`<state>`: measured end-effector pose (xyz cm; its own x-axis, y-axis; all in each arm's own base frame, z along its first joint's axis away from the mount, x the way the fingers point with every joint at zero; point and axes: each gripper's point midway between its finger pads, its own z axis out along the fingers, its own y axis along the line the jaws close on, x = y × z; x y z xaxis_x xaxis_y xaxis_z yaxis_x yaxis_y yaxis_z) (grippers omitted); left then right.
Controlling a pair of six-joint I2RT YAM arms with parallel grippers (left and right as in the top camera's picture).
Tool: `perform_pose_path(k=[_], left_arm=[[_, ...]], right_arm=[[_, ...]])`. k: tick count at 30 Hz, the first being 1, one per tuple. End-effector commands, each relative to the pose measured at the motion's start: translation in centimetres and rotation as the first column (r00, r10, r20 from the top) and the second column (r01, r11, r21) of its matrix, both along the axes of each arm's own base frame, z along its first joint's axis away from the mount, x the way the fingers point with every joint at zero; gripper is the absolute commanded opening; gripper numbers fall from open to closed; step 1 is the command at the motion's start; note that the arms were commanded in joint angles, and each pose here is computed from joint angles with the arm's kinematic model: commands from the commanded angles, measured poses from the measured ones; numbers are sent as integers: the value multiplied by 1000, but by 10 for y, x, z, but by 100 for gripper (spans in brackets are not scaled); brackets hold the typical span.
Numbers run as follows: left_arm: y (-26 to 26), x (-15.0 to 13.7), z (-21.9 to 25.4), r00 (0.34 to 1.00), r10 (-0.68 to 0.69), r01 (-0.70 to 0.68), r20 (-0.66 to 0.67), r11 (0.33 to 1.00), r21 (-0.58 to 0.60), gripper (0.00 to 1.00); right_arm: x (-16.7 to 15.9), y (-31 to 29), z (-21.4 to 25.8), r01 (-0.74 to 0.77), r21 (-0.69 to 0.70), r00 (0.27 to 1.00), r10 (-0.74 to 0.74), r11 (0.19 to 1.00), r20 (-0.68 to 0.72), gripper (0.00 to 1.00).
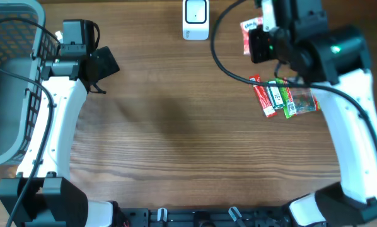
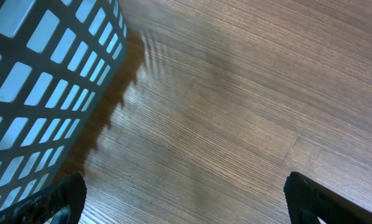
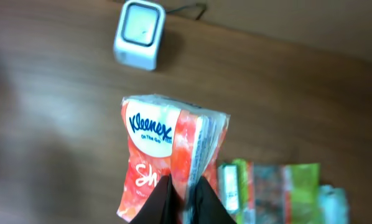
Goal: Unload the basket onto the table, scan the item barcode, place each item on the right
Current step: 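Lift the Kleenex pack up to the white scanner window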
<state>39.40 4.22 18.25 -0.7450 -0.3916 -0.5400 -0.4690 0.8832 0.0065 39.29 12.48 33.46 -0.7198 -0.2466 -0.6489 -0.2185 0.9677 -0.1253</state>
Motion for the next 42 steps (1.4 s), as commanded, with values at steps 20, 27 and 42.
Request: perform_pose_path(k=[20, 27, 42], left_arm=[[3, 1, 4, 1000, -2, 2, 7, 1000, 10, 100], [3, 1, 4, 1000, -2, 2, 7, 1000, 10, 100], [3, 1, 4, 1000, -2, 2, 7, 1000, 10, 100]], right_arm=[[180, 108, -158, -107, -724, 946, 294, 681, 137, 4], [207, 125, -184, -121, -795, 909, 388, 594, 151, 4], [226, 118, -226, -159, -786, 901, 413, 597, 131, 5]])
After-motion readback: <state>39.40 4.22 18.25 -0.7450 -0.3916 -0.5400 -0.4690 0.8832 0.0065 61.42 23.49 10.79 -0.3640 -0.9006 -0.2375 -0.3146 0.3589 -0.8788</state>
